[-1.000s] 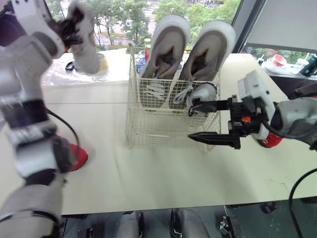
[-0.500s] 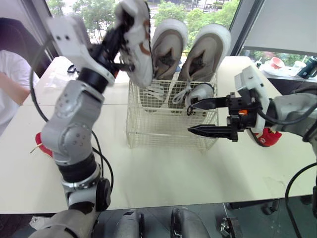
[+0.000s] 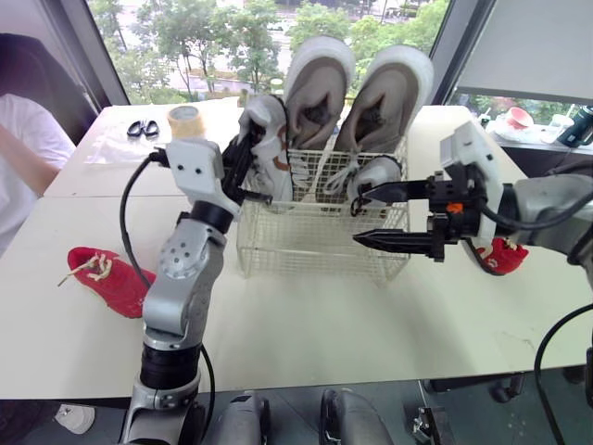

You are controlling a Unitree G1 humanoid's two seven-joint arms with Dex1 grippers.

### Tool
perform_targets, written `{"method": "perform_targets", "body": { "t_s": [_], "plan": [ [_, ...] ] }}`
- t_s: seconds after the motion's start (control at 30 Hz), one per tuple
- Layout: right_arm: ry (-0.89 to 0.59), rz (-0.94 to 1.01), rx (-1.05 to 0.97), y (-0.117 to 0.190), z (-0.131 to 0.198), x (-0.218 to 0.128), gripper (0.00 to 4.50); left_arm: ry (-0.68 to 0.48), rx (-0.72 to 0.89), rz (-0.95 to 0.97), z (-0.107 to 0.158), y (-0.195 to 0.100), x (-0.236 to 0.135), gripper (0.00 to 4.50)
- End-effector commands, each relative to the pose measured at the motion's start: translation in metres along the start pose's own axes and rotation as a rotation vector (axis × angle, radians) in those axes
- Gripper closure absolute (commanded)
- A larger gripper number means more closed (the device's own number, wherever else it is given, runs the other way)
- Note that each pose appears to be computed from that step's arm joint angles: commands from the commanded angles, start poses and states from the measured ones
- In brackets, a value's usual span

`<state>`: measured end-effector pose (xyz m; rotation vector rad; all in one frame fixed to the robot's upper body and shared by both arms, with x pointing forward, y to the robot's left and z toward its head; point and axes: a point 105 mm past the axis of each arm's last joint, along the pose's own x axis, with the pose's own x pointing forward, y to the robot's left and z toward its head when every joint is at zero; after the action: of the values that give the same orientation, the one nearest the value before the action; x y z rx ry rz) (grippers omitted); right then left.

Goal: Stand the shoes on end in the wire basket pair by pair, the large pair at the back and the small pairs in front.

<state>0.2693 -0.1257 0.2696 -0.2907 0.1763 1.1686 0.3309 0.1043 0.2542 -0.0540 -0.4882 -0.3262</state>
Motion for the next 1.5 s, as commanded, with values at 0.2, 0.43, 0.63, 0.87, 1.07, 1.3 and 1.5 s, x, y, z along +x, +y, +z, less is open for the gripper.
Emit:
{"method": "perform_targets", "body": {
  "t_s": [0.2, 0.43, 0.63, 0.87, 1.07, 1.3, 1.5],
  "plan": [
    [-0.039, -0.016, -0.033, 0.002, 0.009, -0.004, 0.0, 0.095, -0.025, -0.082, -0.019, -0.019, -0.015, 4.43],
    [-0.04, -0.01, -0.023, 0.003, 0.006, -0.004, 0.0, 0.128, -0.022, -0.065, -0.01, -0.004, -0.023, 1.95],
    [-0.02, -0.002, -0.007, -0.001, -0.002, -0.006, 0.0, 0.184, 0.086, -0.202, 0.008, -0.011, -0.043, 1.03],
    [-0.067, 0.032, 0.025, -0.003, 0.0, -0.005, 0.0, 0.16, 0.06, -0.243, 0.044, -0.004, -0.049, 1.03],
    [-0.485, 0.033, 0.203, -0.02, 0.051, -0.044, 0.0, 0.183, 0.007, -0.389, 0.071, 0.006, -0.046, 1.03],
    [-0.693, -0.205, 0.272, -0.046, 0.062, -0.099, 0.0, 0.244, -0.21, -0.521, 0.085, 0.027, -0.052, 1.03],
    [-0.712, -0.926, 0.269, -0.103, 0.003, -0.182, 0.0, 0.451, -0.384, -0.698, 0.054, -0.014, -0.092, 0.04]
  ]
}}
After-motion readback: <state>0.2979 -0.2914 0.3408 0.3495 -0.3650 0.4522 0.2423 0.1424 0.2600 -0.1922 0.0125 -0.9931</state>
